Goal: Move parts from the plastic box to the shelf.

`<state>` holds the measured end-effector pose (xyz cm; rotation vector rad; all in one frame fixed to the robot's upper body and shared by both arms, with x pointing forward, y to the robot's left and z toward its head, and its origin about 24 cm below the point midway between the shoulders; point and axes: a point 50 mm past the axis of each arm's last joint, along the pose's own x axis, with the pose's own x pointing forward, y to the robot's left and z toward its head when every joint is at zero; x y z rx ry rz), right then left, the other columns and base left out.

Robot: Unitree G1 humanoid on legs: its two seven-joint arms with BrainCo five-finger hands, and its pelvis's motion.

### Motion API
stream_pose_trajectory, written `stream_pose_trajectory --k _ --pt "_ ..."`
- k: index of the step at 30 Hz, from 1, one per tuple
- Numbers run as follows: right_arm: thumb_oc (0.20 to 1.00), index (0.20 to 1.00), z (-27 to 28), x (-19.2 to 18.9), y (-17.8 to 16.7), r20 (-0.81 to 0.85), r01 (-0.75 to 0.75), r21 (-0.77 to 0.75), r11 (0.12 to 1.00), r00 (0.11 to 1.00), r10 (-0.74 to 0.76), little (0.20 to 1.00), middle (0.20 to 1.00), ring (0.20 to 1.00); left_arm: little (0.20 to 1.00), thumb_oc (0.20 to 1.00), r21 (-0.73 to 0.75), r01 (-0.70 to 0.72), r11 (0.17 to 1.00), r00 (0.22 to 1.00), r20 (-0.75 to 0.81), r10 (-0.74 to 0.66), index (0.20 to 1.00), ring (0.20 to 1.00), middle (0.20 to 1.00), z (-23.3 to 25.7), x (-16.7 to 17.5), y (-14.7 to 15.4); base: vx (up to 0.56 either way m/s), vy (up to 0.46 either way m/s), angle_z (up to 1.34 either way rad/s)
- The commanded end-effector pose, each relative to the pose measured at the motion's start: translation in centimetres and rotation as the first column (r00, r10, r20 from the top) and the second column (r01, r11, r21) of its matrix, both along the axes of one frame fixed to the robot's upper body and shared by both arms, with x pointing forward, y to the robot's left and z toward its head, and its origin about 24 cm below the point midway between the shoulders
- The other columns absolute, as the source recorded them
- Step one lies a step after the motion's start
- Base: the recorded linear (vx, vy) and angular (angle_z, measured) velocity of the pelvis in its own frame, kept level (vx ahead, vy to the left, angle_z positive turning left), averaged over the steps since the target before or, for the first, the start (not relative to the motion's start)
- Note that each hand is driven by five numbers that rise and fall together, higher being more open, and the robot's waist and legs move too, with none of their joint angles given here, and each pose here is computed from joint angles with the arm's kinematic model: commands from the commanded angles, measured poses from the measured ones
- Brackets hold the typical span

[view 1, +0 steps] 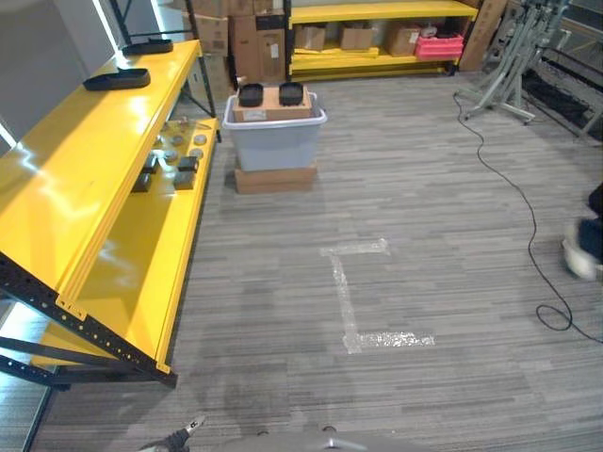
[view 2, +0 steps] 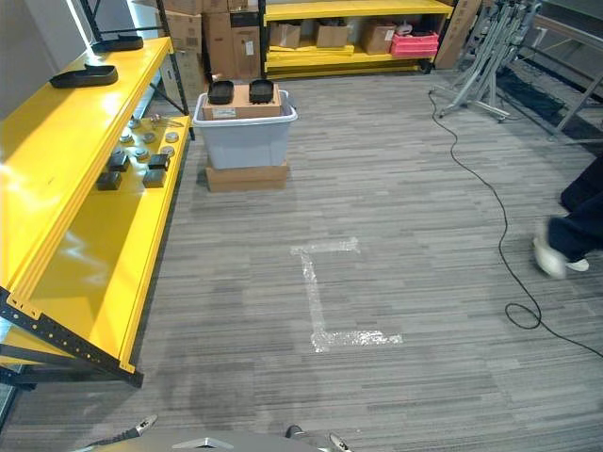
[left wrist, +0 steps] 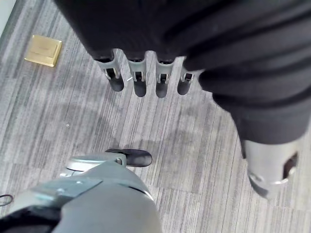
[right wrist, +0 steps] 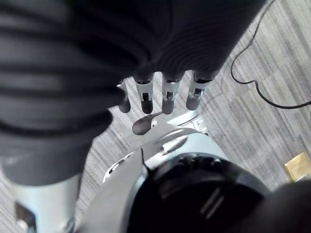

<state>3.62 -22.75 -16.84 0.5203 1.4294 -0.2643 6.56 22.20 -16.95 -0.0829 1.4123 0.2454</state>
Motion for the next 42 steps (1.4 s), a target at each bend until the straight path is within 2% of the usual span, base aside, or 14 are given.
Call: stream_pose_trajectory --k 1,4,7,9,10,13,17,18,22,29,36,40,42 --pt "1.0 1.0 0.1 1.6 -0.7 0.036 -0.027 -0.07 0.997 0.999 0.03 1.0 1.0 1.0 1.0 1.0 0.089 0.06 0.994 0.99 0.119 -0.071 1.0 1.0 1.0 0.5 2.7 0.4 -0.04 0.01 -0.05" --pt "1.0 1.0 0.4 2.7 -1.2 0.087 -0.064 -0.119 0.991 0.993 0.075 1.0 1.0 1.0 1.0 1.0 0.046 0.049 0.998 0.982 0.181 -0.056 1.0 1.0 1.0 0.7 3.5 0.1 -0.04 0.011 0.0" --pt "1.0 1.0 0.8 4.3 -1.8 0.208 0.055 -0.135 0.989 0.978 -0.026 1.0 1.0 1.0 1.0 1.0 0.021 0.02 1.0 0.968 0.249 -0.025 1.0 1.0 1.0 1.0 4.3 0.2 -0.02 0.008 0.01" --pt "1.0 1.0 1.3 5.7 -2.2 0.288 0.051 -0.168 0.984 0.958 -0.001 1.0 1.0 1.0 1.0 1.0 -0.001 0.0 1.0 0.956 0.294 0.0 1.0 1.0 1.0 1.3 4.9 0.2 -0.03 0.029 0.04" --pt "1.0 1.0 1.9 7.4 -2.6 0.383 0.05 -0.182 0.982 0.923 0.024 1.0 1.0 1.0 1.0 1.0 -0.025 -0.014 1.0 0.932 0.363 0.022 1.0 1.0 1.0 1.8 6.1 0.3 -0.04 0.048 0.04" --pt "1.0 1.0 3.0 9.9 -2.8 0.489 0.034 -0.219 0.975 0.868 0.08 1.0 1.0 1.0 1.0 1.0 -0.013 0.013 1.0 0.903 0.43 -0.007 1.0 1.0 1.0 2.5 7.9 0.2 -0.06 0.038 0.03" --pt "1.0 1.0 3.5 11.1 -2.8 0.534 0.041 -0.212 0.976 0.841 0.08 1.0 1.0 1.0 1.0 1.0 0.007 0.017 1.0 0.884 0.467 -0.019 1.0 1.0 1.0 3.0 9.1 0.4 -0.01 0.005 0.01" --pt "1.0 1.0 3.8 11.8 -2.5 0.547 0.0 -0.213 0.977 0.829 0.119 1.0 1.0 1.0 1.0 1.0 0.031 0.011 0.999 0.861 0.507 -0.025 1.0 1.0 1.0 3.6 10.1 0.6 0.0 0.0 0.0" --pt "1.0 1.0 3.9 12.3 -2.1 0.548 -0.042 -0.209 0.977 0.822 0.153 1.0 1.0 1.0 1.0 1.0 0.038 0.004 0.999 0.846 0.532 -0.023 1.0 1.0 1.0 4.2 11.3 0.9 0.01 0.031 0.0" --pt "1.0 1.0 3.2 11.3 -1.8 0.478 -0.049 -0.197 0.979 0.867 0.14 1.0 1.0 1.0 1.0 1.0 -0.01 -0.026 1.0 0.866 0.499 0.027 1.0 1.0 1.0 3.4 10.0 0.7 0.04 0.098 -0.01" --pt "1.0 1.0 3.0 11.7 0.0 0.497 -0.107 -0.167 0.98 0.85 0.177 1.0 1.0 1.0 1.0 1.0 0.081 -0.04 0.996 0.868 0.497 -0.006 1.0 1.0 1.0 4.0 10.3 2.5 -0.01 0.046 -0.17" --pt "1.0 1.0 2.1 9.9 0.8 0.435 -0.142 -0.146 0.979 0.879 0.193 1.0 1.0 1.0 1.0 1.0 0.063 -0.126 0.99 0.856 0.511 0.076 1.0 1.0 1.0 3.9 9.4 3.3 0.25 -0.118 -0.1" --pt "1.0 1.0 1.5 8.0 0.6 0.385 -0.139 -0.123 0.983 0.906 0.176 1.0 1.0 1.0 1.0 1.0 0.07 -0.089 0.994 0.858 0.512 0.041 1.0 1.0 1.0 3.8 9.5 2.6 0.5 -0.291 -0.07"
